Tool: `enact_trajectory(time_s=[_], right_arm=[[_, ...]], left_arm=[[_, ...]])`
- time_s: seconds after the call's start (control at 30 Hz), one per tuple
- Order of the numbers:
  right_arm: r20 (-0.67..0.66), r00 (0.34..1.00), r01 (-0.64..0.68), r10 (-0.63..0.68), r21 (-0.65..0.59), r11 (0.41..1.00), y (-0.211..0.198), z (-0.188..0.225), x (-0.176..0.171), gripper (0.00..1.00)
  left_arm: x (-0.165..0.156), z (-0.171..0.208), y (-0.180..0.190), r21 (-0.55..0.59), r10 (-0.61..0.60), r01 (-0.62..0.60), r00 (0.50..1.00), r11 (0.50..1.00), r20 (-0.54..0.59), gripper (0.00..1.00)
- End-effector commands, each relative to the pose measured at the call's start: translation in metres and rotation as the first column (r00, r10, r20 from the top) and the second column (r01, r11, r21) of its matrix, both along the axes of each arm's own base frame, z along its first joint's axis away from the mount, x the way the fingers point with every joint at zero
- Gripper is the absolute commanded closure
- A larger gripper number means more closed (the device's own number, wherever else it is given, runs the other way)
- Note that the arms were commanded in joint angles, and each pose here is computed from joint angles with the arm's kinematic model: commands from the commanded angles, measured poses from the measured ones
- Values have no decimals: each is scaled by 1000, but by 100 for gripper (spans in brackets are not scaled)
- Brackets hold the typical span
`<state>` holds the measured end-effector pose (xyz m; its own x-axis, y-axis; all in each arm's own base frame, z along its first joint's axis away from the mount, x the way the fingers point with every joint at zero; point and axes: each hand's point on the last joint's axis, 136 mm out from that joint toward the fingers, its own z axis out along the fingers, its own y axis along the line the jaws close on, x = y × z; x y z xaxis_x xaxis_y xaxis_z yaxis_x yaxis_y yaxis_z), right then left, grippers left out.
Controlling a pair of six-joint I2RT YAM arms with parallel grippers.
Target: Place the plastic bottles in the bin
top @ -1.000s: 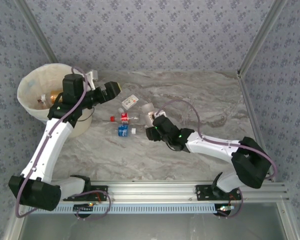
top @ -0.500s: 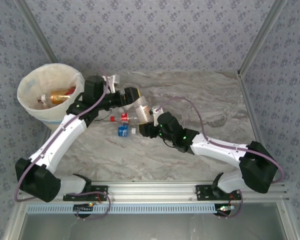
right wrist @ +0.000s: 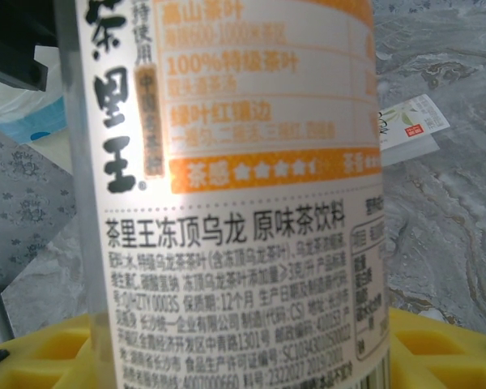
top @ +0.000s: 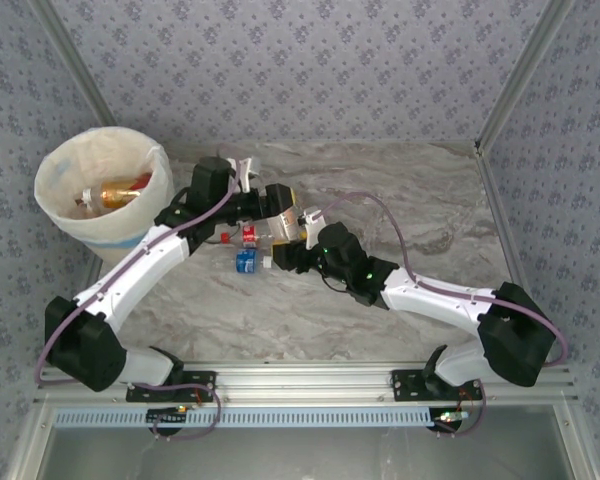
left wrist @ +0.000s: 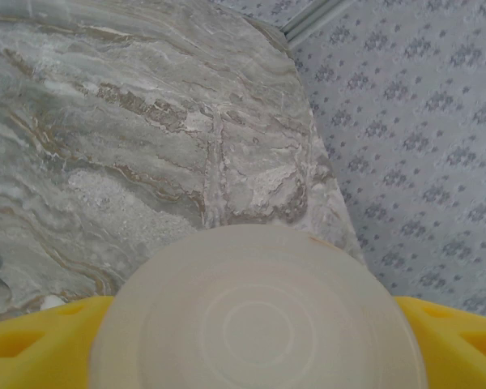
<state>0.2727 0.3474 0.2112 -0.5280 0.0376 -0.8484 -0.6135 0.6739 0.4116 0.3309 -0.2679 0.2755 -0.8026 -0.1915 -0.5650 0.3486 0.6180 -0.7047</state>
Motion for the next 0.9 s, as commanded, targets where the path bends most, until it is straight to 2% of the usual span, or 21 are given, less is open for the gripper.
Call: enact_trajectory(time_s=[0.0, 0.17, 0.33, 0.53, 0.6, 0.67, 0.73, 0.87], right_arm=[[33, 999, -5, 3, 62, 998, 7, 22, 5, 93], [41, 999, -11, 8, 68, 998, 9, 26, 6, 86], [37, 999, -8, 6, 54, 998, 8, 27, 7, 58], [42, 999, -15, 13, 40, 999, 7, 29, 6, 39], [47, 999, -6, 5, 19, 1000, 5, 29, 7, 32], [71, 997, -4, 5, -18, 1000, 1, 29, 8, 23], [103, 995, 15, -11, -41, 999, -7, 31, 8, 0], [150, 987, 58, -48, -64, 996, -22, 37, 9, 0]], left_arm=[[6, 1, -5, -16, 1, 0, 1000, 1000, 28, 27], [5, 2, -6, -20, -6, 7, 999, 1000, 38, 45], [3, 8, -9, -20, -36, 37, 998, 999, 59, 68], [5, 10, -5, 3, -15, 15, 998, 1000, 55, 95], [6, 12, -2, 14, -4, 3, 998, 1000, 64, 100], [7, 18, 1, 26, 3, -5, 996, 1000, 84, 100], [7, 26, 5, 46, 15, -20, 994, 999, 113, 100], [9, 41, 17, 86, 52, -67, 985, 994, 162, 100]])
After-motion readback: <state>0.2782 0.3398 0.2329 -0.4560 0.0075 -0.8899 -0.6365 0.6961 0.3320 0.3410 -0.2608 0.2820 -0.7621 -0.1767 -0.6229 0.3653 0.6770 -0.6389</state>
